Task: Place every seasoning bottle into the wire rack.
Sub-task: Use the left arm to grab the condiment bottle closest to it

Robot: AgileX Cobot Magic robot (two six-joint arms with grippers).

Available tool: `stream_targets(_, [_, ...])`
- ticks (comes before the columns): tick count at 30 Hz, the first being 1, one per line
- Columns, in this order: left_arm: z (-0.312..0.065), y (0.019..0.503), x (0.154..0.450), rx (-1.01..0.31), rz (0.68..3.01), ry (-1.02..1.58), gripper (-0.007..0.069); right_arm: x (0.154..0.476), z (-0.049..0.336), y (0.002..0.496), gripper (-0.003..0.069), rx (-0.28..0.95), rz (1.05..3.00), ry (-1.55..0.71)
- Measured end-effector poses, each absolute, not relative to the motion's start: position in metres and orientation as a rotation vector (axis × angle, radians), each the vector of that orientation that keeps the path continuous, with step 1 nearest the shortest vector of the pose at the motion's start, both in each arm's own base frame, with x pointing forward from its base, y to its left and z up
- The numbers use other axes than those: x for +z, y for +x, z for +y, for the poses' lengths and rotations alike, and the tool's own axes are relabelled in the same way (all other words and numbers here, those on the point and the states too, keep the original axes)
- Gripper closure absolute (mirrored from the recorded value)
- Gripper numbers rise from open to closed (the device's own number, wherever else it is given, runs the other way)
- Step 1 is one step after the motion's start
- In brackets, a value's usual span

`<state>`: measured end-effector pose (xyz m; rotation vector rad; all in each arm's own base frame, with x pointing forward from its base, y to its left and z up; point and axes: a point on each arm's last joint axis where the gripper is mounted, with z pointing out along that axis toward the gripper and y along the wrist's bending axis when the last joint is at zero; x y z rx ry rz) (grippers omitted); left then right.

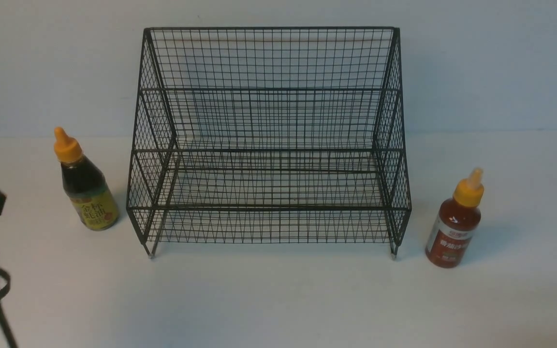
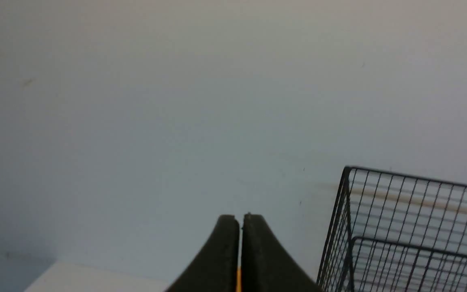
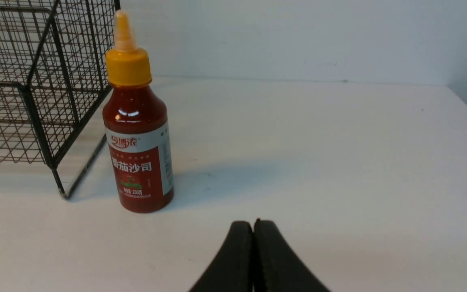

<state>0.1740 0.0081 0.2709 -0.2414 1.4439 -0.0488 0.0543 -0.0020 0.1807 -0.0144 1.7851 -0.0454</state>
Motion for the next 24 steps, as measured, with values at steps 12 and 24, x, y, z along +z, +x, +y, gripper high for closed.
stream_targets(12, [0.004,0.252,0.243,0.002,1.605,-0.203,0.0389,0.181,-0.002,0.054,0.0673,-0.045,1.785,-0.014])
stream_targets(24, [0.000,0.302,0.209,0.019,1.723,-0.184,0.0161,0.181,-0.002,0.054,0.0673,-0.045,1.785,-0.014])
